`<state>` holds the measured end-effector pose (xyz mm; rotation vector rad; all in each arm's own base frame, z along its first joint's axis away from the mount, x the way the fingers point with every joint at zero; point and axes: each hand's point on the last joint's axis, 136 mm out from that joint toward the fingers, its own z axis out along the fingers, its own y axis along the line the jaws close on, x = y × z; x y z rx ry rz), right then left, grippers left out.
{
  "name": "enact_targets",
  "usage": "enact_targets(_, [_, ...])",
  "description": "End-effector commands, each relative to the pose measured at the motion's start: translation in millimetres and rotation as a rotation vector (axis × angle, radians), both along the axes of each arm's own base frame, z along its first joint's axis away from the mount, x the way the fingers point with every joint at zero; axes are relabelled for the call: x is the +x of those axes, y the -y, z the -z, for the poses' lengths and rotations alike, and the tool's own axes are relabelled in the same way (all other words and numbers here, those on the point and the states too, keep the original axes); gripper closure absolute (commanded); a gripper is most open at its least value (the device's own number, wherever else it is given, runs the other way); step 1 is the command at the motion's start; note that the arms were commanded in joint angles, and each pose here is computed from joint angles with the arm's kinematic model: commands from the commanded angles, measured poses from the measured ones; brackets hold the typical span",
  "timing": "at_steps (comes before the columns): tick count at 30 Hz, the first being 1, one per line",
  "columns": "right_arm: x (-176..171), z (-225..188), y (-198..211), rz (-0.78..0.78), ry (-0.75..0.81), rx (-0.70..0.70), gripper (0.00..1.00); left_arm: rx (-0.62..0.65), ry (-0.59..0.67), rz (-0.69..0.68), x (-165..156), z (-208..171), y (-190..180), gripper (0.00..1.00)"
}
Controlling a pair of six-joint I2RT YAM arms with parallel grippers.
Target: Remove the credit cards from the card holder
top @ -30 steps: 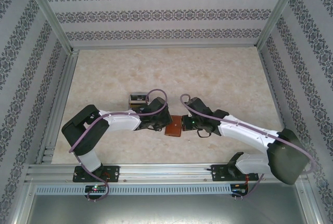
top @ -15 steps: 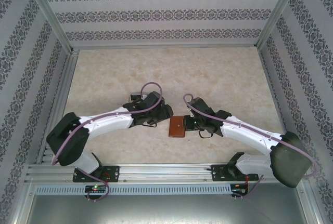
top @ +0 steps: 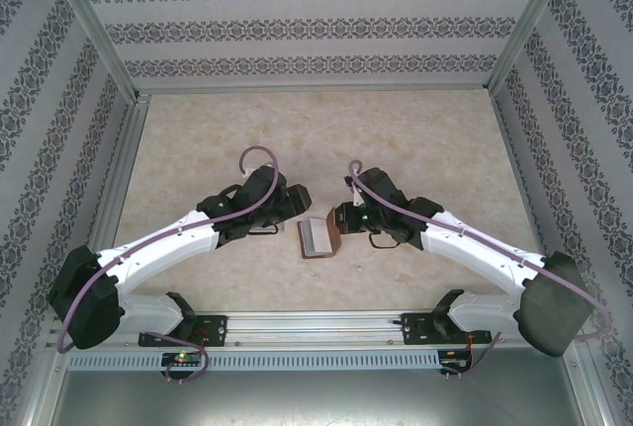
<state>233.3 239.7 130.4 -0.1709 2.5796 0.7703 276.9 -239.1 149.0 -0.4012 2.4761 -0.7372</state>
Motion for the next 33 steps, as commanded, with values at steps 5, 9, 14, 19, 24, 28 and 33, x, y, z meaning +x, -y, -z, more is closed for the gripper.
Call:
enact_targets(5, [-7.7,49.8,63.0,0.111,-0.063,-0.144,1.00,0.015,-0.097,0.089,-11.1,33.5,12.9,0.29])
enact_targets(9, [-7.9,58.7,67.1,0.107,-0.067,-0.166,1.00,-0.004,-0.125,0.144,-14.7,45.0,30.3,0.36])
enact_targets(14, [-6.0,60.8,58.5,0.087,-0.074,-0.156,1.00,0.006,-0.155,0.213,-17.7,54.5,50.8,0.42])
enact_targets(19, [-5.5,56.3,54.7,0.081,-0.062,-0.150,1.00,0.026,-0.147,0.252,-13.7,49.9,64.3,0.43])
enact_targets(24, [-7.2,36.0,42.4,0.046,-0.031,-0.097,1.00,0.060,-0.100,0.253,-5.4,32.7,63.5,0.44])
enact_targets(28, [-7.7,-0.1,19.5,-0.021,0.051,-0.040,1.00,0.063,-0.056,0.250,-2.9,17.2,60.1,0.44])
enact_targets(33, [-3.8,-3.3,16.4,-0.018,0.056,-0.044,1.00,0.053,-0.073,0.266,-4.0,22.1,64.9,0.46])
